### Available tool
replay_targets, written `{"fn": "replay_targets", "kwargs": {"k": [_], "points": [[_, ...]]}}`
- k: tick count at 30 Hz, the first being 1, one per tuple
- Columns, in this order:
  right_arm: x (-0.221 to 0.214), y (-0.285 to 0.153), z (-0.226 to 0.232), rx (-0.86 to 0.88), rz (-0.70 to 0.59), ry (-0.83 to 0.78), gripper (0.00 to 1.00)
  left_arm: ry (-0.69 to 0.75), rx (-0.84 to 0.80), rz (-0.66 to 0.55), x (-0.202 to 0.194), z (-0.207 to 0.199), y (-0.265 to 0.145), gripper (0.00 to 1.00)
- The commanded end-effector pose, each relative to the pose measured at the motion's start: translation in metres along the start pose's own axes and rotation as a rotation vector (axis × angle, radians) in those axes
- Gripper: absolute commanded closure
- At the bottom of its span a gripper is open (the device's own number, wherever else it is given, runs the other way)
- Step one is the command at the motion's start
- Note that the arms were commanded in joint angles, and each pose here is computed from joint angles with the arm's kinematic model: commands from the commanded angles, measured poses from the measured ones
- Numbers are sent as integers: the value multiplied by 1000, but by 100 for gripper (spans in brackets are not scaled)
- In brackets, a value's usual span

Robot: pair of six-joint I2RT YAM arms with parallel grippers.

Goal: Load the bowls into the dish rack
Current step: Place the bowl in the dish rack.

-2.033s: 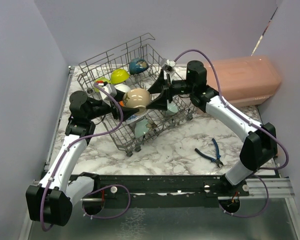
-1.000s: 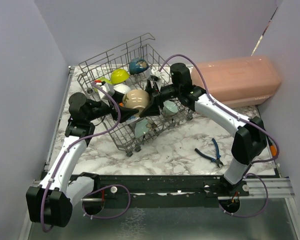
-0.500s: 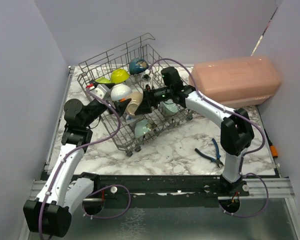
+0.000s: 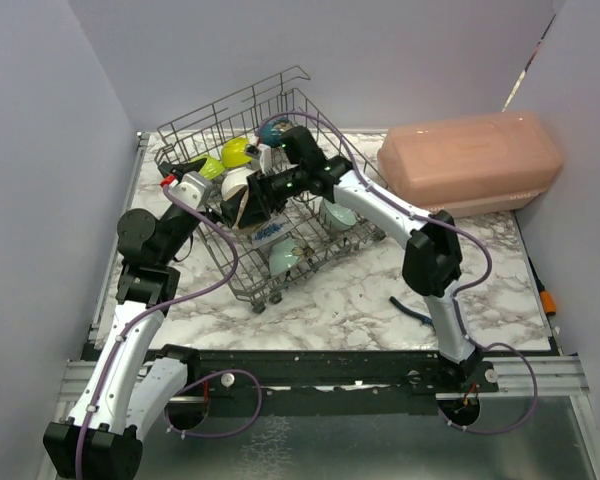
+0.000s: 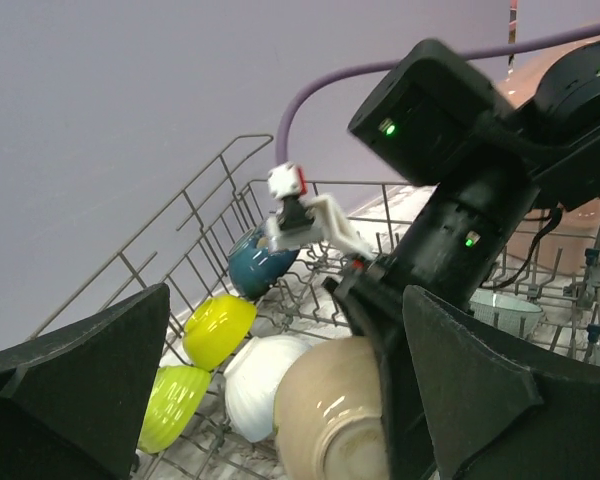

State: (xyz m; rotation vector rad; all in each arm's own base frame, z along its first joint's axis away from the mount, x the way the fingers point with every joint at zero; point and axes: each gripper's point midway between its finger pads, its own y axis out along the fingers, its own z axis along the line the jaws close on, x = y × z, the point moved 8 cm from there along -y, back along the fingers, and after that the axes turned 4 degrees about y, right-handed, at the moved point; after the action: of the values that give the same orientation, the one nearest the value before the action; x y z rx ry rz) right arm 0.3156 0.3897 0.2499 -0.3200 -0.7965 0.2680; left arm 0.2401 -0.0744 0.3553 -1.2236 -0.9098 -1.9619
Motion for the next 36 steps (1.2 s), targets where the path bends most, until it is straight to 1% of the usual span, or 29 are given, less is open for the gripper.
{"fn": "replay_targets", "kwargs": {"k": [1, 7, 15, 21, 25, 26, 28, 31, 32, 34, 36], "points": [[-10, 21, -10, -71, 97, 73, 100, 17, 17, -1, 3, 1, -3, 1], [-26, 48, -11, -49, 191, 70, 100, 12, 2, 7, -1, -1, -3, 1], [-43, 64, -10, -1, 283, 61, 100, 5, -14, 6, -1, -2, -2, 1], [-65, 78, -15, -27, 368, 68, 100, 1, -20, 8, -3, -3, -1, 1], [-75, 84, -25, -67, 401, 92, 99, 1, -25, 5, -2, -3, -1, 1], [-77, 85, -28, -82, 407, 101, 94, 1, -25, 5, -3, -3, -1, 1], [-80, 86, -33, -114, 418, 109, 79, 2, -25, 3, -2, -3, -1, 1], [-81, 84, -35, -142, 418, 109, 60, 5, -29, 3, -2, -4, -2, 1], [-81, 83, -34, -148, 414, 106, 52, 5, -31, 2, -2, -4, -1, 1], [-76, 80, -32, -172, 396, 86, 40, 9, -32, 0, -2, -4, -1, 1], [-71, 76, -29, -205, 364, 61, 24, 10, -34, -2, -1, -4, -1, 1]]}}
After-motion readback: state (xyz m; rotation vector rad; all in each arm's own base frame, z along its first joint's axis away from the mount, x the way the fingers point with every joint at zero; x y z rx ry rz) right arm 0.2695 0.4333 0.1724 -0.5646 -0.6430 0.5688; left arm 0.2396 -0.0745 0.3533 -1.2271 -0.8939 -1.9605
